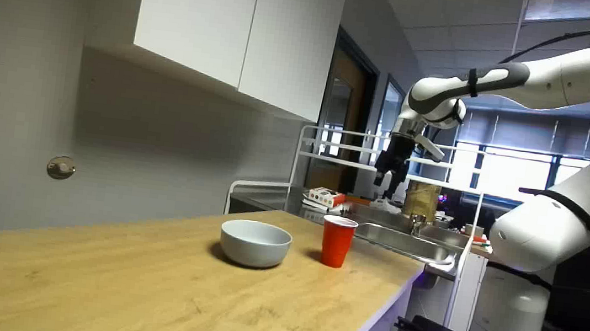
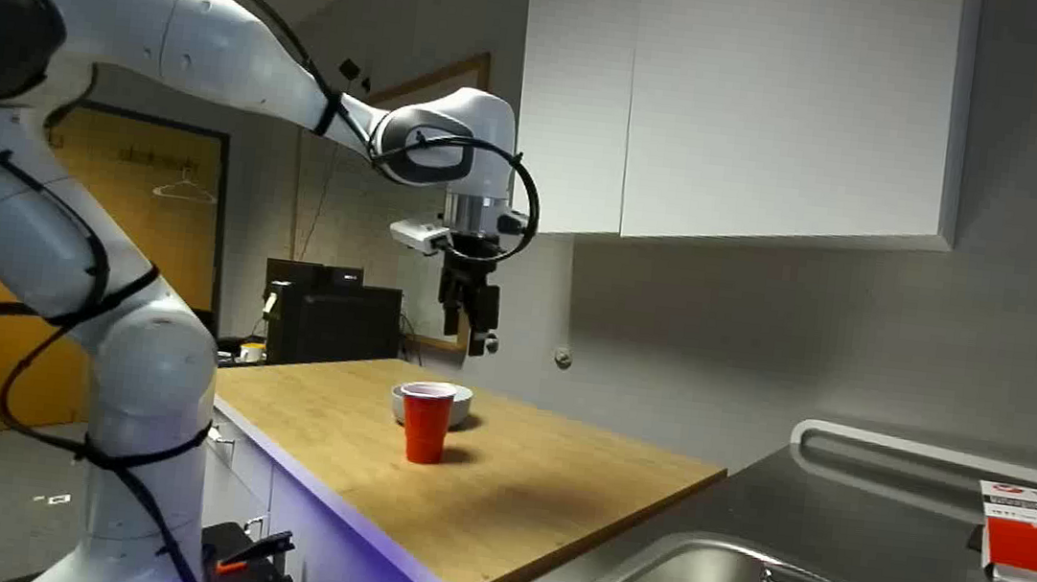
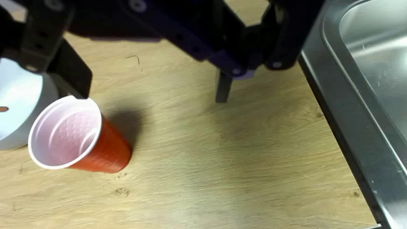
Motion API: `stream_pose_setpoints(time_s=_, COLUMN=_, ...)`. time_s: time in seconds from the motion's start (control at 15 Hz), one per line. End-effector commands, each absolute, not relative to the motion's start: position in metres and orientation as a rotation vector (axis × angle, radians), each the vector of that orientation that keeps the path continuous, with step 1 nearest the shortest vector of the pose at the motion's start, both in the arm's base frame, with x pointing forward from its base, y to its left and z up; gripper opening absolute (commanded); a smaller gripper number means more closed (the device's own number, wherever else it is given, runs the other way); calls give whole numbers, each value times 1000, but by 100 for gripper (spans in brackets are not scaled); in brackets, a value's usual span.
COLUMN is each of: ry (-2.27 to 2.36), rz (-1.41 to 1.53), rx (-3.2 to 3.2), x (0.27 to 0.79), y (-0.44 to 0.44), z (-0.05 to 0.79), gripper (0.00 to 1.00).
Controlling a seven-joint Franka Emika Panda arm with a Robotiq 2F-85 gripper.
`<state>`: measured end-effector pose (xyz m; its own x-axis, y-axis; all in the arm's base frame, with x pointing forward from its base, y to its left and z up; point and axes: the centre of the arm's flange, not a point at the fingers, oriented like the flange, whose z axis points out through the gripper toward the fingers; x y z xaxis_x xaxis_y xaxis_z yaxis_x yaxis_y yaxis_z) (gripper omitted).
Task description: Pour the contents of the cup into the bowl
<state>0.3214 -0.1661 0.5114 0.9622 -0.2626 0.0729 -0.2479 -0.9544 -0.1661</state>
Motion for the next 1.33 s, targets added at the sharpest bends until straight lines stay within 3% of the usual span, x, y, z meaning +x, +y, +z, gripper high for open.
stream_pose_setpoints(time_s=0.0, ry=388, rz=-146, rx=-2958, x=322, y=-166, z=512, gripper=100)
stream_pose_setpoints(time_s=0.53, ry=409, rz=-148, rx=-2960, x=326, y=-165, z=512, gripper=100)
stream_pose_setpoints(time_s=1.27, ry=679, rz=255, rx=-2816, x=382, y=-115, z=402, gripper=100)
